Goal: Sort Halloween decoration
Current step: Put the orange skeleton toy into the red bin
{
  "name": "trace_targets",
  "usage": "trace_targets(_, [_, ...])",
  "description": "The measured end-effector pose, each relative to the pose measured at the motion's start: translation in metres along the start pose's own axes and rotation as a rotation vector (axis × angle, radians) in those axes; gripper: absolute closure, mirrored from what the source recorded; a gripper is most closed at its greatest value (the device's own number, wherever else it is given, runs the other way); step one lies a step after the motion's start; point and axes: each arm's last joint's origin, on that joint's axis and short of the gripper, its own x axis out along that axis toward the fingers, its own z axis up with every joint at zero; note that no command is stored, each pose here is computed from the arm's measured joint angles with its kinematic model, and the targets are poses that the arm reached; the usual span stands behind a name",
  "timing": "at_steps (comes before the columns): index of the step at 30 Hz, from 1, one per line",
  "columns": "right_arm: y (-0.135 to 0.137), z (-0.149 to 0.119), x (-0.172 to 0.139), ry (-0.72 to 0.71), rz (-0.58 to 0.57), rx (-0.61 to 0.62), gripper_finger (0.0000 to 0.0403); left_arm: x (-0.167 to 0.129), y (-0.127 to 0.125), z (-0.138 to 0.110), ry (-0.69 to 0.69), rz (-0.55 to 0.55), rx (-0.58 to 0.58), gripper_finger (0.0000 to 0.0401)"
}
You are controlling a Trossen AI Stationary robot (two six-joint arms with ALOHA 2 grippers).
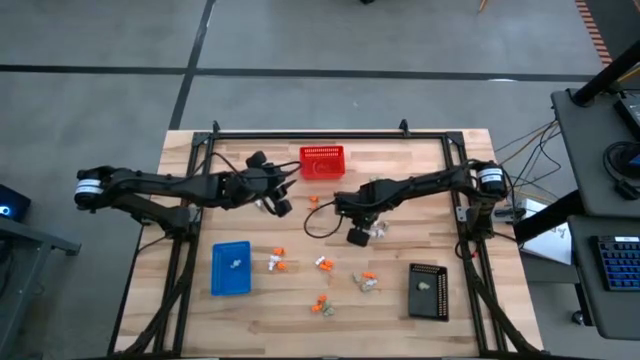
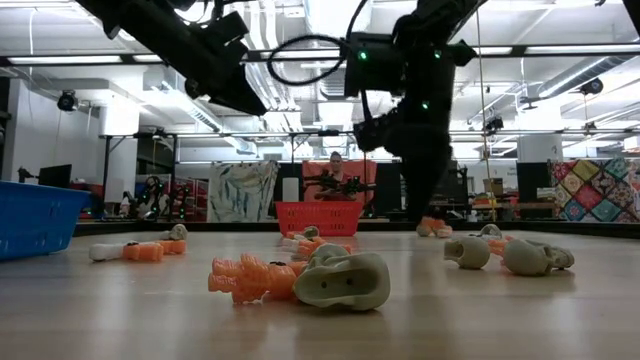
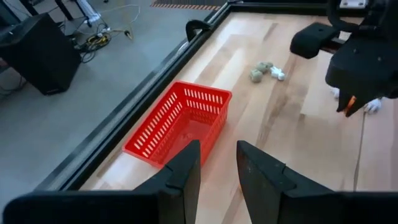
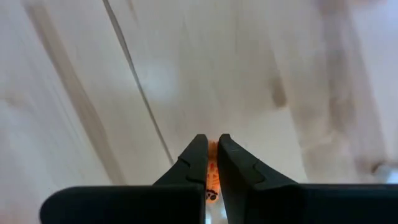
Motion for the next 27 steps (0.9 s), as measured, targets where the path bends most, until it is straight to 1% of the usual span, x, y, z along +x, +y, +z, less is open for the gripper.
trace_targets(7, [-0.006,0.033,-0.031,-0.140,0.026,-0.074,0.0390,-0.027,0.011,0.013,-0.100,-0.013,-0.013,0.0314])
trace_targets(11, [-0.018,0.058,-0.053,-0.281,0.027,-0.118,0.0390,-0.043,0.019,0.016,-0.130,-0.014,-0.026,0.0314])
trace_targets(15, [-0.034,0.080,-0.069,-0.460,0.007,-0.175,0.0390,-0.052,0.024,0.017,-0.144,-0.015,-0.034,0.0314])
trace_targets(18, [-0.050,0.093,-0.073,-0.578,-0.025,-0.200,0.0390,-0.056,0.026,0.017,-0.140,-0.014,-0.031,0.0314])
trace_targets(22, [-0.076,0.106,-0.070,-0.669,-0.081,-0.205,0.0390,-0.057,0.027,0.015,-0.126,-0.014,-0.027,0.0314])
trace_targets(24, [-0.088,0.112,-0.066,-0.698,-0.105,-0.195,0.0390,-0.057,0.027,0.015,-0.121,-0.014,-0.028,0.0314])
trace_targets(27, [-0.106,0.119,-0.058,-0.748,-0.127,-0.148,0.0390,-0.055,0.026,0.014,-0.113,-0.014,-0.029,0.0314])
